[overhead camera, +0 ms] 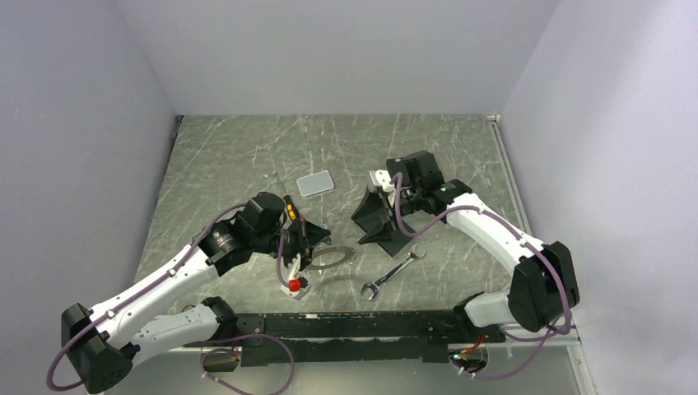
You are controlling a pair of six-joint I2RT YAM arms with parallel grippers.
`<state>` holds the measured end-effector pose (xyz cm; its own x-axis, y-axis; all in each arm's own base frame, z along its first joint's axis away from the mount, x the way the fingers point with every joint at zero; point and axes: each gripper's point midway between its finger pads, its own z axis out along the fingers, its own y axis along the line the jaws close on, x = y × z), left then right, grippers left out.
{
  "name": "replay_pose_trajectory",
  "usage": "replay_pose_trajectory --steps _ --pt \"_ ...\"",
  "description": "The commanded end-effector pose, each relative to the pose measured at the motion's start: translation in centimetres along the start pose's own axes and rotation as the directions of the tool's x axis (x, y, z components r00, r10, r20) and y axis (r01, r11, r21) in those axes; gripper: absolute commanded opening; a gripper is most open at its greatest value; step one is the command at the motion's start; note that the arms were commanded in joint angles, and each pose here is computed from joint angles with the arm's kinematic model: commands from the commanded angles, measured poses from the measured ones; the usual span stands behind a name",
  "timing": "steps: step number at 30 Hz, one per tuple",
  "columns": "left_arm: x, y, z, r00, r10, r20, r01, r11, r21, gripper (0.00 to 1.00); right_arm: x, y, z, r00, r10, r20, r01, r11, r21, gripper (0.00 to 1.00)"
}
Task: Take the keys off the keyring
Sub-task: Remove the key from the keyring.
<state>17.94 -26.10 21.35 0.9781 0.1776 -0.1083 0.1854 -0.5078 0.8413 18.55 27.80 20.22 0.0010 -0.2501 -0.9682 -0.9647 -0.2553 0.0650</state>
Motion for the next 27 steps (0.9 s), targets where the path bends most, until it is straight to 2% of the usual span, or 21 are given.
replay_pose_trajectory --steps 1,4,8,12,18,27 --pt "-1.3 2.3 -0.5 0.992 0.114 0.050 -0.110 0.991 -0.072 0.00 -2.2 -2.9 0.2 0.996 -0.076 0.046 0.072 0.994 0.085 0.69" --pt "-1.4 2.5 -0.5 0.991 0.127 0.052 -0.122 0.989 -0.079 0.00 -1.5 -4.8 1.0 0.996 -0.076 0.044 0.068 0.986 0.153 0.66" --pt "-1.3 2.7 -0.5 0.991 0.127 0.048 -0.123 0.989 -0.082 0.00 0.6 -5.3 2.9 0.998 -0.068 0.010 0.065 0.983 0.174 0.65" --pt "-1.2 2.7 -0.5 0.991 0.127 0.043 -0.123 0.989 -0.086 0.00 2.5 -3.1 4.8 0.997 -0.075 -0.018 0.077 0.992 0.096 0.67" --pt "-1.1 2.6 -0.5 0.992 0.122 0.037 -0.119 0.989 -0.086 0.00 2.7 0.4 5.7 0.998 -0.070 -0.002 0.070 0.997 -0.025 0.70" --pt "-1.3 2.2 -0.3 0.991 0.124 0.055 -0.120 0.990 -0.070 0.00 0.1 1.0 5.6 0.995 -0.092 0.031 0.095 0.992 -0.088 0.68"
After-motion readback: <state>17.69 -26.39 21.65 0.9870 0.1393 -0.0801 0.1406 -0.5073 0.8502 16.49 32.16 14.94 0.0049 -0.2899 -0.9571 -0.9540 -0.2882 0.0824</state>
